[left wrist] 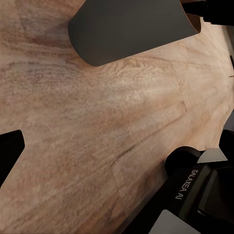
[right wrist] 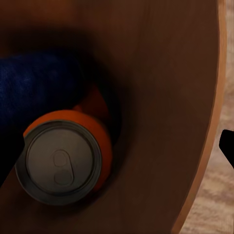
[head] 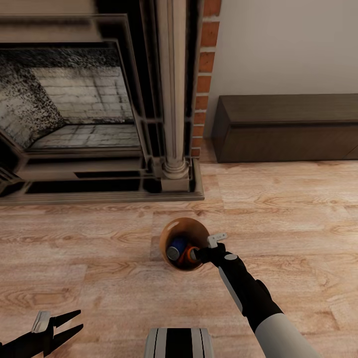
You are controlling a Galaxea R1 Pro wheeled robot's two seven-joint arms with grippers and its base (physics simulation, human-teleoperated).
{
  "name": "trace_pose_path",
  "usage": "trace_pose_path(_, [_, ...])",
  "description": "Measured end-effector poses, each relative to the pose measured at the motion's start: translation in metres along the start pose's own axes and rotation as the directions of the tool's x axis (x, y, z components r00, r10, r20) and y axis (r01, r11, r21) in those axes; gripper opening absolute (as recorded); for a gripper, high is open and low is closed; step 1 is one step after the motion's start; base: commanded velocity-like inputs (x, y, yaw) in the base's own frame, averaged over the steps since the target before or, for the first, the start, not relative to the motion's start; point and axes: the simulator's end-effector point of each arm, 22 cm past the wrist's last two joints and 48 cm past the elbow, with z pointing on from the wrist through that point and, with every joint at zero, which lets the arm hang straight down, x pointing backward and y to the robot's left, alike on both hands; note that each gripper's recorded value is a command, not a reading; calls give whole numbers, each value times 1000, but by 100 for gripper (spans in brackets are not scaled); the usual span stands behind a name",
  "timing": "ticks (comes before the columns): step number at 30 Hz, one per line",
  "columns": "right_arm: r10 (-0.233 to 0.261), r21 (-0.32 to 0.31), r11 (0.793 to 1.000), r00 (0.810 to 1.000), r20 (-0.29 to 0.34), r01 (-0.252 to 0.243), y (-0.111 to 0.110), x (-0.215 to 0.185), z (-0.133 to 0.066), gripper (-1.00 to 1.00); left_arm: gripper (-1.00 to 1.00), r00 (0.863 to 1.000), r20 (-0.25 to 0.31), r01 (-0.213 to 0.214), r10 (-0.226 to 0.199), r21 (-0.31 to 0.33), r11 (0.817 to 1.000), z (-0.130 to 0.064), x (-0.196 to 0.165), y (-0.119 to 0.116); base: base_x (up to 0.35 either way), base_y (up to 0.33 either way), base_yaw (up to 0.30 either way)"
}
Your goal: Put the three can of soda from the living room inside the tash can in the kitchen.
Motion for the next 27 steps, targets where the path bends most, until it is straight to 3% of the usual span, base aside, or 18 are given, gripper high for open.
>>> trace_pose_path(27, [-1,0,1000,1000,13,1,0,-3,0,100,100,1000,3,-2,2,-2,1000,0,-1,0,-23,0,0])
